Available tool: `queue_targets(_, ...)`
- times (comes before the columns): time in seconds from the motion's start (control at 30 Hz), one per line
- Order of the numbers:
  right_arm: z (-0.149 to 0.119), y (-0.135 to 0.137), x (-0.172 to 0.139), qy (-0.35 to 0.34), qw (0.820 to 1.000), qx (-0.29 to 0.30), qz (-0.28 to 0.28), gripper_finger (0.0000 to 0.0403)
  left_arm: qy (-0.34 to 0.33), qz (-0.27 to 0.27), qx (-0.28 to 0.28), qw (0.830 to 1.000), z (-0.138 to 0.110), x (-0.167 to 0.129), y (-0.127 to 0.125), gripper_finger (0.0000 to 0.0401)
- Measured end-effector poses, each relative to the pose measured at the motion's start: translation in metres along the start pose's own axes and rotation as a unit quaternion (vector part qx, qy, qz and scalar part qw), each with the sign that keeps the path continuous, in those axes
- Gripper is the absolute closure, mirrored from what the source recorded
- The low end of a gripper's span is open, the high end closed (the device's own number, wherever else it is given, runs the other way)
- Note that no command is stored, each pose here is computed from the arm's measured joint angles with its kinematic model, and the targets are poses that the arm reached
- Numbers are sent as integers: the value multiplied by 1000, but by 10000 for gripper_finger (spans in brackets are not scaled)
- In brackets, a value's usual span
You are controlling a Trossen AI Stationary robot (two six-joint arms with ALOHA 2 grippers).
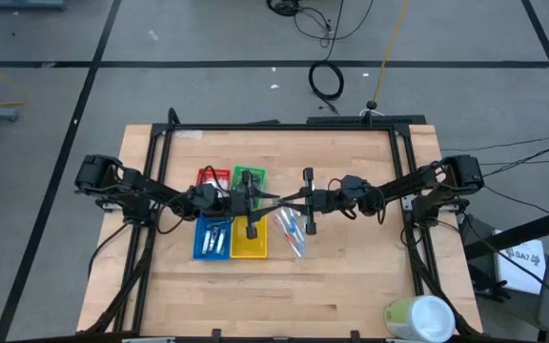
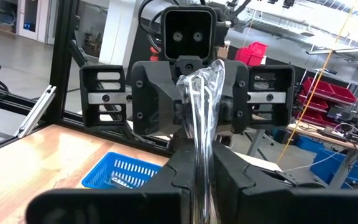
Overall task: Pick & Place Travel size toiletries
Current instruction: Put the silver nail cutter into the blue bin
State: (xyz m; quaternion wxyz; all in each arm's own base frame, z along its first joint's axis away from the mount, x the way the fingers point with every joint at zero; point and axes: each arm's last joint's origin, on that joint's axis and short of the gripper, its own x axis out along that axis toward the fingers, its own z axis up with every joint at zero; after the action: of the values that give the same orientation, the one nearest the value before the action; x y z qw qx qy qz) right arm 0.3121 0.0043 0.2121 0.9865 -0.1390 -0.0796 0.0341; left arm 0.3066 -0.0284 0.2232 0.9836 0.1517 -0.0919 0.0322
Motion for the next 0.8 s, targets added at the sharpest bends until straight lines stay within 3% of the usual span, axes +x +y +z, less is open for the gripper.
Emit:
queue_targets(0.2, 0, 0, 0, 2, 1000, 2, 0, 386, 1, 1, 23, 1000, 0, 0, 0, 365)
queue_targets(0.43, -2, 0, 0, 11, 1000, 14, -1, 370, 3, 0, 21, 1000, -1, 0, 0, 365)
queue_targets(0.53, -3, -1, 0, 26, 998, 48, -26, 343, -3, 7, 16, 1000, 1, 0, 1, 357)
queue_targets(0.8, 7, -5, -16, 134, 988, 65, -44, 235, -16, 17, 12, 1000, 8, -2, 3, 366)
